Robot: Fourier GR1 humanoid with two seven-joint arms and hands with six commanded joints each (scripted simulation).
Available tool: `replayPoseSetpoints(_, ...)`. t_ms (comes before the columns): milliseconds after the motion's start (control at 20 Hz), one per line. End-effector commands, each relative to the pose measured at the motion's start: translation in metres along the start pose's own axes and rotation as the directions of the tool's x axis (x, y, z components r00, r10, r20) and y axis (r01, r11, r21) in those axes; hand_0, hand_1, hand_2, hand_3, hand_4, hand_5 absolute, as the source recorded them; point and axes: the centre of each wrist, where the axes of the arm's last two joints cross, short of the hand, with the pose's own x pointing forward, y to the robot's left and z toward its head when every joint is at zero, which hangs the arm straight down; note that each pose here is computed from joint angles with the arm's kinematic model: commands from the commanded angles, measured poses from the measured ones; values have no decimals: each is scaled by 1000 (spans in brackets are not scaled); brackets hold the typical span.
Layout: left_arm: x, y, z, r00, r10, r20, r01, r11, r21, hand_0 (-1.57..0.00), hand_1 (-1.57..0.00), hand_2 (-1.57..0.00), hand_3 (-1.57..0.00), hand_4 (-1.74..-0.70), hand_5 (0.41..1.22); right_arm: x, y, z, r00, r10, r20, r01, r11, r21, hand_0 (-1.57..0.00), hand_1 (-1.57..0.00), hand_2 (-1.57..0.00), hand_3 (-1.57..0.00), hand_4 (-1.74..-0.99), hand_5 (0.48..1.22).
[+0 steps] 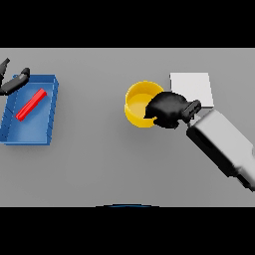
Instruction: Pick up the red beaker and tilt it to pour out 1 green nut into yellow bowl. Pick up the yellow bowl and place it on the metallic measuring scale.
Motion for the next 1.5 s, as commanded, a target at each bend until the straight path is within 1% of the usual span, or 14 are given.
replayPoseSetpoints(0,-2,-1,0,1000,4,0,-4,1000,-8,1,1,1,1,-800,704,-3,-3,2,999,-12,-38,11,1000,-15,-1520,-1567,-1520,-1179,-1740,1219)
replayPoseSetpoints(50,-2,-2,2,1000,7,-3,-7,1000,-10,1,1,1,1,-806,703,-8,-4,6,997,-13,-75,12,1000,-20,-1530,-1568,-1518,-1177,-1740,1220)
replayPoseSetpoints(150,0,-1,3,1000,23,0,-23,1000,-8,1,1,1,1,-820,717,-21,-7,15,994,-15,-108,9,998,-55,-1545,-1569,-1487,-1183,-1740,1220)
replayPoseSetpoints(300,1,3,6,1000,23,-11,-23,1000,1,1,1,1,1,-834,733,-40,-18,24,986,-21,-168,0,992,-123,-1558,-1570,-1528,-1159,-1741,1221)
replayPoseSetpoints(400,3,0,8,999,33,-12,-33,999,-1,1,1,1,1,-840,737,-60,-16,28,976,-33,-213,3,990,-141,-1562,-1570,-1538,-1151,-1741,1221)
replayPoseSetpoints(500,4,-2,7,999,32,-22,-32,999,0,1,1,1,1,-849,746,-73,-17,29,964,-44,-261,4,988,-152,-1565,-1571,-1548,-1154,-1741,1221)
replayPoseSetpoints(550,4,-1,8,999,30,-31,-29,1000,1,1,1,1,1,-851,754,-79,-13,31,964,-56,-261,15,988,-156,-1567,-1571,-1553,-1155,-1741,1221)
replayPoseSetpoints(650,4,1,11,999,35,-36,-35,999,4,1,1,1,1,-852,760,-94,-9,28,945,-76,-317,24,986,-165,-1568,-1571,-1553,-1154,-1741,1221)
replayPoseSetpoints(700,1,1,13,999,36,-38,-36,999,1,1,1,1,1,-853,761,-100,-6,28,941,-92,-325,39,985,-168,-1569,-1571,-1551,-1154,-1741,1221)
replayPoseSetpoints(950,8,0,11,998,27,-56,-26,1000,11,1,1,1,1,-863,784,-126,14,29,920,-147,-364,85,980,-181,-1570,-1571,-1475,-1206,-1741,1221)
replayPoseSetpoints(1050,7,-10,9,998,27,-62,-27,1000,1,1,1,1,1,-863,797,-132,18,26,914,-158,-374,96,979,-177,-1571,-1571,-1428,-1290,-1741,1221)
replayPoseSetpoints(1150,6,-7,10,998,19,-58,-19,1000,1,1,1,1,1,-858,804,-132,25,21,906,-178,-385,120,978,-168,-1571,-1571,-1398,-1342,-1741,1221)
replayPoseSetpoints(1350,8,-2,10,998,15,-66,-15,1000,6,1,1,1,1,-851,802,-137,36,17,896,-193,-400,140,977,-159,-1571,-1571,-1380,-1392,-1741,1221)
replayPoseSetpoints(1450,7,-3,12,998,16,-61,-16,1000,-3,1,1,1,1,-847,796,-141,34,20,893,-205,-401,155,976,-153,-1571,-1571,-1380,-1417,-1741,1221)
